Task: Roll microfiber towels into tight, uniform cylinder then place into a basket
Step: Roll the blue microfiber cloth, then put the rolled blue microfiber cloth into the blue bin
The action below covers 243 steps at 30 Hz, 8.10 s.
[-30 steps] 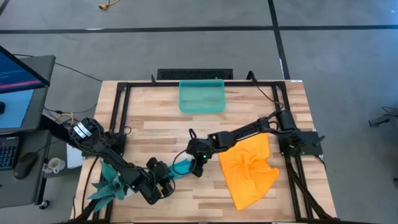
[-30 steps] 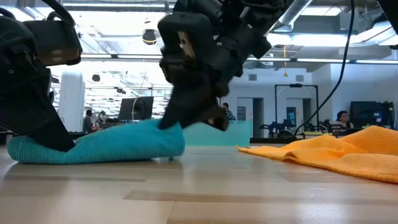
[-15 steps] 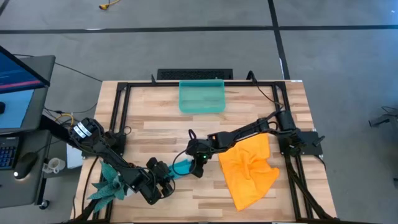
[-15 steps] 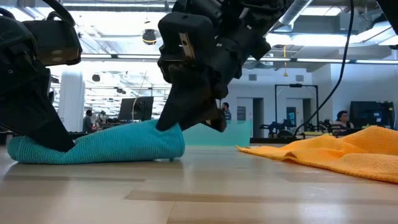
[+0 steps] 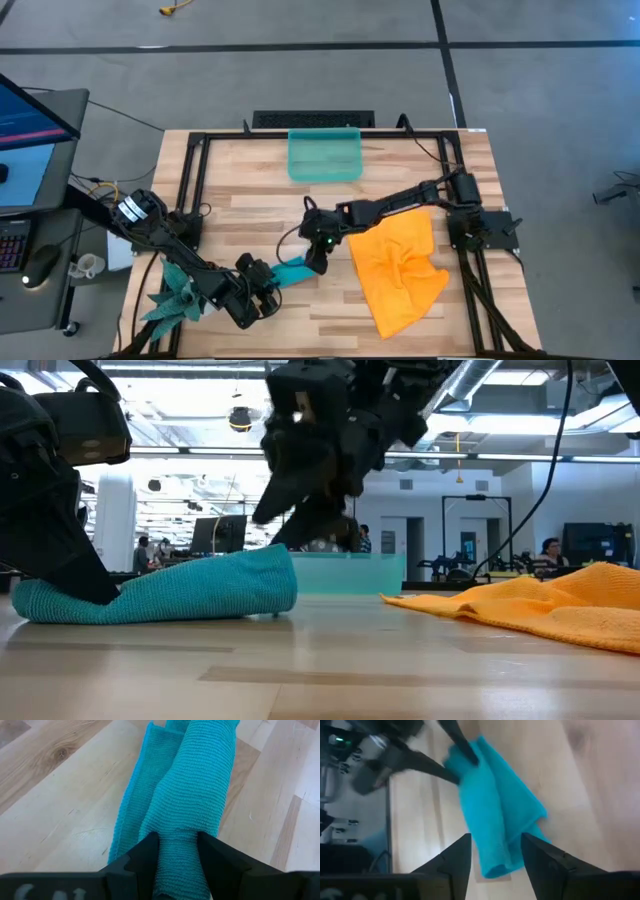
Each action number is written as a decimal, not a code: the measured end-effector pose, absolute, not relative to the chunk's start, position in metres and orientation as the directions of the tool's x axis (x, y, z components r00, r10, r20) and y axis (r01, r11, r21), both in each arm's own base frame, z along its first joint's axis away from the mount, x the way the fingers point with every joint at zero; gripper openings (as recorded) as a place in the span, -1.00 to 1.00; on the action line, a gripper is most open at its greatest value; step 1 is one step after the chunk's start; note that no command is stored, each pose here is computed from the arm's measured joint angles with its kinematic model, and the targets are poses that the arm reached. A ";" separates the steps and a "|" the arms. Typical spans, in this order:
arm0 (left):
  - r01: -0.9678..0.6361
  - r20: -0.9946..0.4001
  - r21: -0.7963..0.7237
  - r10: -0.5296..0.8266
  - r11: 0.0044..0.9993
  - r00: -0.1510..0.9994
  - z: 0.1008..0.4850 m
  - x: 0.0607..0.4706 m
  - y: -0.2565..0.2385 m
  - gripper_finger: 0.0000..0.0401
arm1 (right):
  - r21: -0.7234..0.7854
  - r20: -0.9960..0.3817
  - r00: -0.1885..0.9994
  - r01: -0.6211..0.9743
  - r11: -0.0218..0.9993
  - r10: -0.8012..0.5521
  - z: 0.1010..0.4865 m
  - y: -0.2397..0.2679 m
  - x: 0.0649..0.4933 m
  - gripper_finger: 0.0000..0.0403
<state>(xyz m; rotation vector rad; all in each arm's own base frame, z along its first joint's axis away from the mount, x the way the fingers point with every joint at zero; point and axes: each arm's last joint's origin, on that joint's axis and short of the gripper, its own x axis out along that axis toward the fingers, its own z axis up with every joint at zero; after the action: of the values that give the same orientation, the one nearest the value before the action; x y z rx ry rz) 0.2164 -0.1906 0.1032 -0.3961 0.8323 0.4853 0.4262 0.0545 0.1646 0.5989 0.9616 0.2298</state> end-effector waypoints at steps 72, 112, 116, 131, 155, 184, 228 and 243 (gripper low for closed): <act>-0.336 -0.600 -0.179 0.168 0.925 0.782 0.179 0.205 -0.191 -0.31 | 0.221 -0.786 0.577 -0.074 0.973 0.222 0.097 0.114 0.431 -0.64; -0.536 -0.721 -0.163 0.271 0.829 0.638 0.099 0.219 -0.197 -0.31 | 0.313 -0.763 0.576 -0.070 0.947 0.295 0.111 0.116 0.434 -0.35; -0.536 -0.722 -0.160 0.272 0.829 0.636 0.098 0.219 -0.197 -0.31 | 0.325 -0.760 0.563 -0.102 0.940 0.324 0.126 0.113 0.430 -0.23; -0.531 -0.731 -0.155 0.265 0.833 0.629 0.098 0.218 -0.197 -0.31 | 0.126 -0.769 0.611 -0.145 0.981 0.189 0.174 0.117 0.376 -0.20; -0.530 -0.729 -0.165 0.259 0.832 0.634 0.098 0.219 -0.198 -0.31 | 0.259 -0.546 0.815 -0.058 0.964 0.196 0.163 0.097 0.398 0.01; -0.517 -0.726 -0.162 0.254 0.840 0.639 0.098 0.220 -0.198 -0.31 | 0.338 -0.611 0.757 -0.017 0.941 0.234 0.108 0.091 0.413 0.17; -0.433 -0.713 -0.118 0.227 0.893 0.664 0.108 0.228 -0.205 0.13 | 0.489 -0.634 0.644 -0.097 0.867 0.429 0.086 0.096 0.413 -0.92; -0.564 -0.744 -0.067 0.335 0.823 0.577 0.190 0.195 -0.159 0.19 | 0.485 -0.637 0.642 -0.095 0.869 0.426 0.086 0.096 0.413 -0.93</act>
<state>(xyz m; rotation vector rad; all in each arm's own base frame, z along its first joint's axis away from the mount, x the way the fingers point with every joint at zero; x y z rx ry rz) 0.1952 -0.1593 0.1905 -0.3136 0.7957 0.5364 0.4125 0.0961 0.0861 0.4349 0.8258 0.3077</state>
